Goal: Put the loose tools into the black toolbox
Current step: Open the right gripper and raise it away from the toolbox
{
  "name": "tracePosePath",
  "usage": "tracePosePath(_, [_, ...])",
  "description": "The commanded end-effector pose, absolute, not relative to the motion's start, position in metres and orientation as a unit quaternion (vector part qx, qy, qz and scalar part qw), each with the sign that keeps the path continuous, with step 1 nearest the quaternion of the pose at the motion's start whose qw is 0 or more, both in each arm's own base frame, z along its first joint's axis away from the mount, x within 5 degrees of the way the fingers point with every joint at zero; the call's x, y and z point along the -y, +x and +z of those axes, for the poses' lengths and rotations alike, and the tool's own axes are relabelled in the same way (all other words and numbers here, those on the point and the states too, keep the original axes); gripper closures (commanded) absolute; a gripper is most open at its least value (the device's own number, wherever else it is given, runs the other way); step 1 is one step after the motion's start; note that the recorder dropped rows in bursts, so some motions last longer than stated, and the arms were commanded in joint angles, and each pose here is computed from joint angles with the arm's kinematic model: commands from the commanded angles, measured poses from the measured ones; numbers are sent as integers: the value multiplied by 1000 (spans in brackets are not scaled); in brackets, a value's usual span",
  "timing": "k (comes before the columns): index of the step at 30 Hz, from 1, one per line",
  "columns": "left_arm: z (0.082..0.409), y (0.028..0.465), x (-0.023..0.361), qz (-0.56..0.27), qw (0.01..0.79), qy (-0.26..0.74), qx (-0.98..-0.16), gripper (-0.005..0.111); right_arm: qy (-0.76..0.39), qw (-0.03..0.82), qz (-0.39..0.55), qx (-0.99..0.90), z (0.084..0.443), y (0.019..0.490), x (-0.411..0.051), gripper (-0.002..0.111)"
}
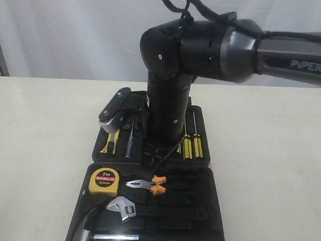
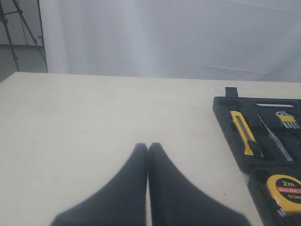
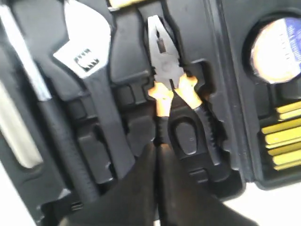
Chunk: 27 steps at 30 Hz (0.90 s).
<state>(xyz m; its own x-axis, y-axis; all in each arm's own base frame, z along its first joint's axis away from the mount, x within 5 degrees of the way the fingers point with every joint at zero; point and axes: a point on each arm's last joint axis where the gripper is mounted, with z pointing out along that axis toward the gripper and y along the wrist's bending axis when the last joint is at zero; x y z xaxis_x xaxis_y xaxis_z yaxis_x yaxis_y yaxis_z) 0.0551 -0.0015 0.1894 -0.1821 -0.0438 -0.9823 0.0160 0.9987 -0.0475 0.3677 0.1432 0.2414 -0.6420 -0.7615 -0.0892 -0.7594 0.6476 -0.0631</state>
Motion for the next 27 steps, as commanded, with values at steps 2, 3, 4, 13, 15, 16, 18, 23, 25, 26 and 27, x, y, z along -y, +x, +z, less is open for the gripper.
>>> tracePosePath(2, [189, 55, 2, -25, 640, -9, -768, 107, -433, 113, -15, -894, 295, 324, -167, 109])
tracePosePath(3, [189, 55, 2, -25, 640, -9, -768, 107, -435, 125, -16, -892, 304, 313, -172, 109])
tracePosePath(4, [189, 55, 2, -25, 640, -9, -768, 107, -435, 137, -18, -890, 313, 302, -176, 109])
tracePosePath(13, [189, 55, 2, -25, 640, -9, -768, 107, -384, 189, -64, -901, 334, 224, -186, 109])
tracePosePath(15, [189, 55, 2, -25, 640, -9, -768, 107, -380, 175, -73, -905, 322, 211, -185, 109])
tracePosePath(16, [189, 55, 2, -25, 640, -9, -768, 107, -380, 167, -78, -907, 316, 206, -185, 109])
tracePosePath(18, [189, 55, 2, -25, 640, -9, -768, 107, -367, 147, -95, -914, 297, 193, -183, 109])
tracePosePath(23, [189, 55, 2, -25, 640, -9, -768, 107, -338, 167, -87, -922, 251, 171, -188, 109])
tracePosePath(25, [189, 55, 2, -25, 640, -9, -768, 107, -339, 178, -77, -921, 236, 162, -191, 109])
tracePosePath(26, [189, 55, 2, -25, 640, -9, -768, 107, -346, 186, -72, -917, 229, 158, -193, 109])
tracePosePath(27, [189, 55, 2, -25, 640, -9, -768, 107, -358, 193, -70, -911, 223, 153, -194, 109])
